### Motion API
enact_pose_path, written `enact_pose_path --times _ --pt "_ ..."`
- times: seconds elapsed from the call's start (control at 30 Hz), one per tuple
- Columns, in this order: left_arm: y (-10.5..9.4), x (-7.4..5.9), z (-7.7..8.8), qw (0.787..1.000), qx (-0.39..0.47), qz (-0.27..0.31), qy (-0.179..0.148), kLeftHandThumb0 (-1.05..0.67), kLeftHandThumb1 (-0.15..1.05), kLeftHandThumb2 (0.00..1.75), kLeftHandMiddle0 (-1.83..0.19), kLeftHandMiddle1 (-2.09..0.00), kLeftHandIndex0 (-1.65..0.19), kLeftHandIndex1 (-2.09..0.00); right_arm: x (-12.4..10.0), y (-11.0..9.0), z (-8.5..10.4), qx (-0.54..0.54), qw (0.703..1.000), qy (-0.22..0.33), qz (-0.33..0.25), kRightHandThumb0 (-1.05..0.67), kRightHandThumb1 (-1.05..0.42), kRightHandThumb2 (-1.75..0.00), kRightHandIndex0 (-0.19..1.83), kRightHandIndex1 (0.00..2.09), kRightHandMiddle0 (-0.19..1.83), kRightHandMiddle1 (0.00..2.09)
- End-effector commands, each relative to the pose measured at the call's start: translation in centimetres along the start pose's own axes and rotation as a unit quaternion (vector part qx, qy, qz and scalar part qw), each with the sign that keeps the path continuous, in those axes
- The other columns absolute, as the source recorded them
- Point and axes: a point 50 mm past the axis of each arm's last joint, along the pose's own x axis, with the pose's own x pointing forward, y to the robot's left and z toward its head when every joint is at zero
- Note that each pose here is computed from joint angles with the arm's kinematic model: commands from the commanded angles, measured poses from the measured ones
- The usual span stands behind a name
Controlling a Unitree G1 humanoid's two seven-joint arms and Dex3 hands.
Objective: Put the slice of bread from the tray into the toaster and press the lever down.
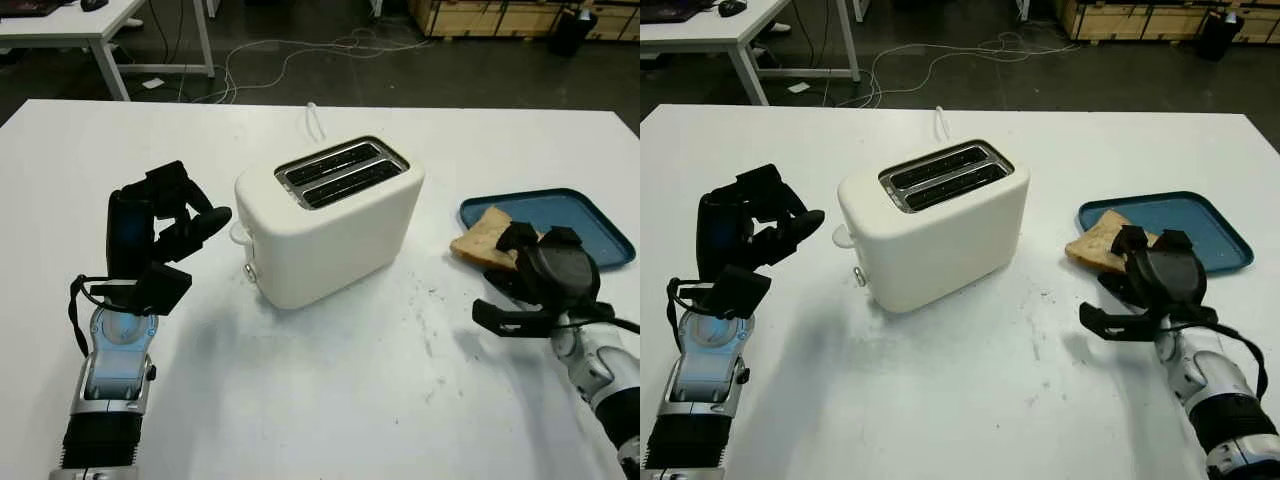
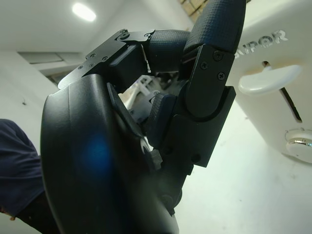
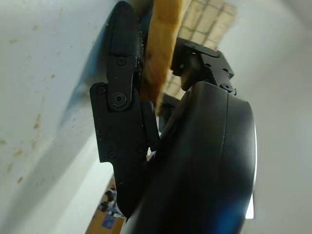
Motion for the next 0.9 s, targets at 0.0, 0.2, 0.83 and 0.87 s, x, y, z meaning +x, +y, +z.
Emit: enact_pose_path --times 0.0,0.2,0.83,0.87 --pt "0.2 0.2 0.2 1.0 0.006 0.004 -0.012 -0.88 0.92 0.12 -1.24 -1.73 -1.02 -1.62 -0.5 0.9 0.1 -0.016 1.0 -0.014 0.011 -0.51 -0.92 -0.45 1.57 1.75 1.56 1.75" --pt "0.2 0.1 0.2 1.0 0.005 0.005 -0.01 -0.88 0.92 0.12 -1.24 -1.72 -1.02 -1.63 -0.5 0.8 0.2 -0.034 0.999 -0.033 -0.01 -0.54 -0.92 -0.62 1.57 1.75 1.57 1.75" --pt "0.0 0.0 0.0 1.0 0.012 0.002 -0.008 -0.9 0.92 0.12 -1.26 -1.72 -1.04 -1.59 1.0 -5.1 -0.1 0.067 0.978 -0.091 -0.173 -0.55 -0.92 -0.74 1.57 1.75 1.57 1.75" --pt "0.0 0.0 0.0 1.0 0.013 0.002 -0.009 -0.89 0.92 0.12 -1.26 -1.71 -1.04 -1.59 1.1 -5.7 -0.1 0.087 0.975 -0.094 -0.181 -0.56 -0.92 -0.74 1.57 1.75 1.57 1.75"
